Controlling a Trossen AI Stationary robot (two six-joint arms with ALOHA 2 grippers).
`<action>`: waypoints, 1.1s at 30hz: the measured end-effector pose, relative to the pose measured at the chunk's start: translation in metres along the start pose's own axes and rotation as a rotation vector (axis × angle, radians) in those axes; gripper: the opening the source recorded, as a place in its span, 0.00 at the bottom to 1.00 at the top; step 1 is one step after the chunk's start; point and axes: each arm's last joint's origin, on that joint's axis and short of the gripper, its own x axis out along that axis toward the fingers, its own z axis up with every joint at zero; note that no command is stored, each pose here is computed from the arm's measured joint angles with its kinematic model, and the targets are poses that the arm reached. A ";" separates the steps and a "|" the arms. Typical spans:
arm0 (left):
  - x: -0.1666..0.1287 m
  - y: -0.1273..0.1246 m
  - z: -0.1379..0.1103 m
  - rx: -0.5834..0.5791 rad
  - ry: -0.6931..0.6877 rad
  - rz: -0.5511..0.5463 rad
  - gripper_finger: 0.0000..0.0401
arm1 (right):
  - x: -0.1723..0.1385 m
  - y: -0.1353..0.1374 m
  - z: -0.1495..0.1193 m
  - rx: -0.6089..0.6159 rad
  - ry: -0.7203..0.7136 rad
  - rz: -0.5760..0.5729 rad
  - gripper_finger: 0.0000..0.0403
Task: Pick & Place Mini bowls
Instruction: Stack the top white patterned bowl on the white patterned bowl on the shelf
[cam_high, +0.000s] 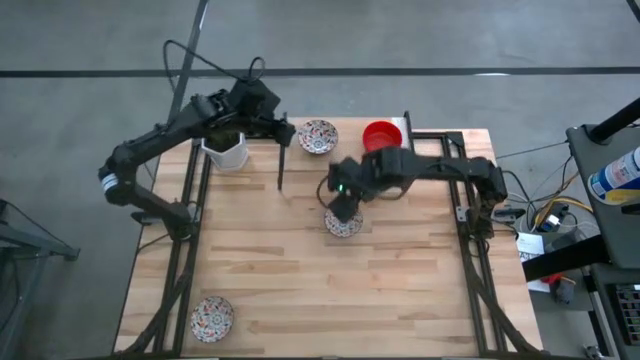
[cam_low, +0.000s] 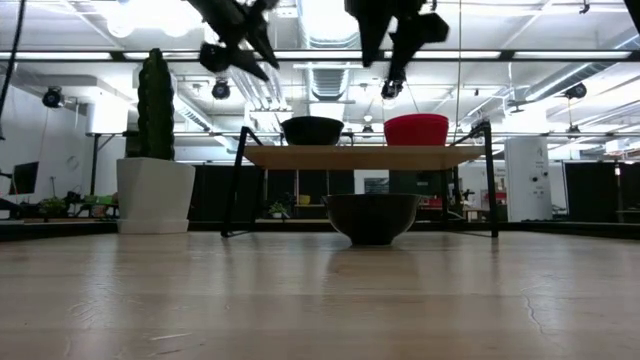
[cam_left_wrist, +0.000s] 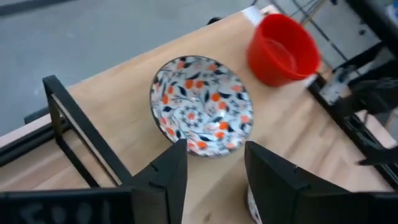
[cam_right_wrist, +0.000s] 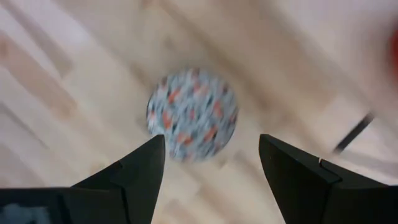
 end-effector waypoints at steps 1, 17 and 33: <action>-0.007 -0.002 -0.001 0.008 -0.009 -0.009 0.38 | 0.005 0.003 -0.006 0.009 0.035 0.002 0.63; -0.064 -0.014 -0.010 0.039 -0.111 -0.099 0.38 | 0.091 0.005 -0.049 0.157 0.289 -0.045 0.57; -0.064 -0.013 -0.011 0.037 -0.107 -0.093 0.38 | 0.146 -0.022 -0.045 0.433 0.220 -0.056 0.55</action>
